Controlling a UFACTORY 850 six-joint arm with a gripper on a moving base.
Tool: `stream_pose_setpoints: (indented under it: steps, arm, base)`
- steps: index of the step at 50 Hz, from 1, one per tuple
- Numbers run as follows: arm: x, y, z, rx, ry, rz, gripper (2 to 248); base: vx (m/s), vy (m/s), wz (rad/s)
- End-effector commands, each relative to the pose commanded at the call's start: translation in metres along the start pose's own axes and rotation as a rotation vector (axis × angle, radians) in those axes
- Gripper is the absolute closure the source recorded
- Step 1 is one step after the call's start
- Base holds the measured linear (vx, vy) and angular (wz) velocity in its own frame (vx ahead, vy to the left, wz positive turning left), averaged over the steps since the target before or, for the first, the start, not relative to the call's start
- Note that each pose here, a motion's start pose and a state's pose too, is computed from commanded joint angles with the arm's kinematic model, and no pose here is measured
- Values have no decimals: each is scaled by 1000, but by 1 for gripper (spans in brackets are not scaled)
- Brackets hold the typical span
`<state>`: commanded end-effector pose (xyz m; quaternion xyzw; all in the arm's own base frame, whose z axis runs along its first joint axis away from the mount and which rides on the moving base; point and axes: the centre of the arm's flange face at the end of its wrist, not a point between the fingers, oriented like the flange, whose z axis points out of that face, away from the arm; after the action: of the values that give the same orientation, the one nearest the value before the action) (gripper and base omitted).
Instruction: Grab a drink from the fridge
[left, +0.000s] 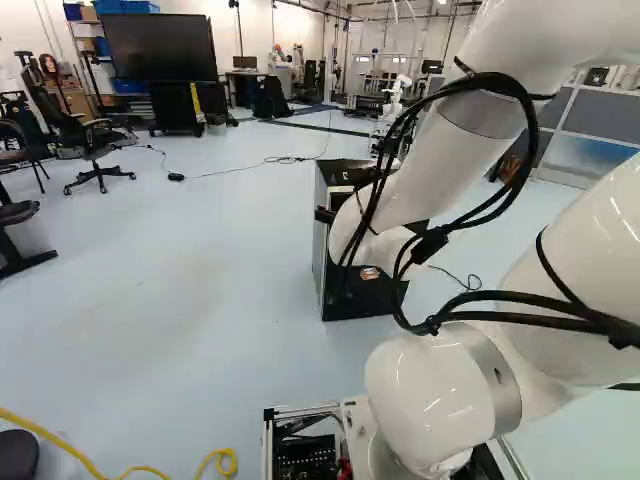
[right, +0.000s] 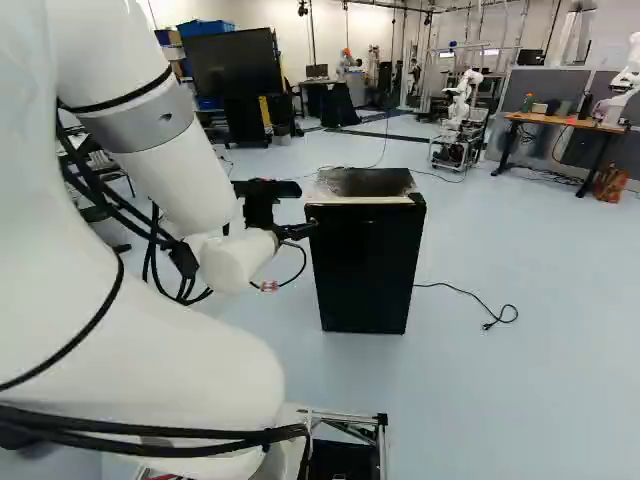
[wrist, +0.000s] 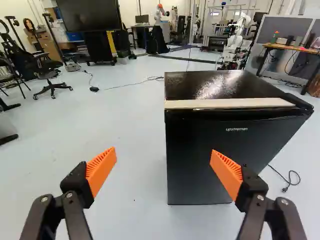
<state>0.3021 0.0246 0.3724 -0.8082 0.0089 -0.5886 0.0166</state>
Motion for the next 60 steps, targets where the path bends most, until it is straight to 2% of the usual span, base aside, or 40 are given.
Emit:
stream_pose_setpoints:
  steps: [26, 60]
  arm:
    - [10, -23, 21, -14, 44, 45, 3]
    - [-2, -54, 71, -101, 25, 103, 3]
  base:
    - [0, 0, 0]
    - [0, 0, 0]
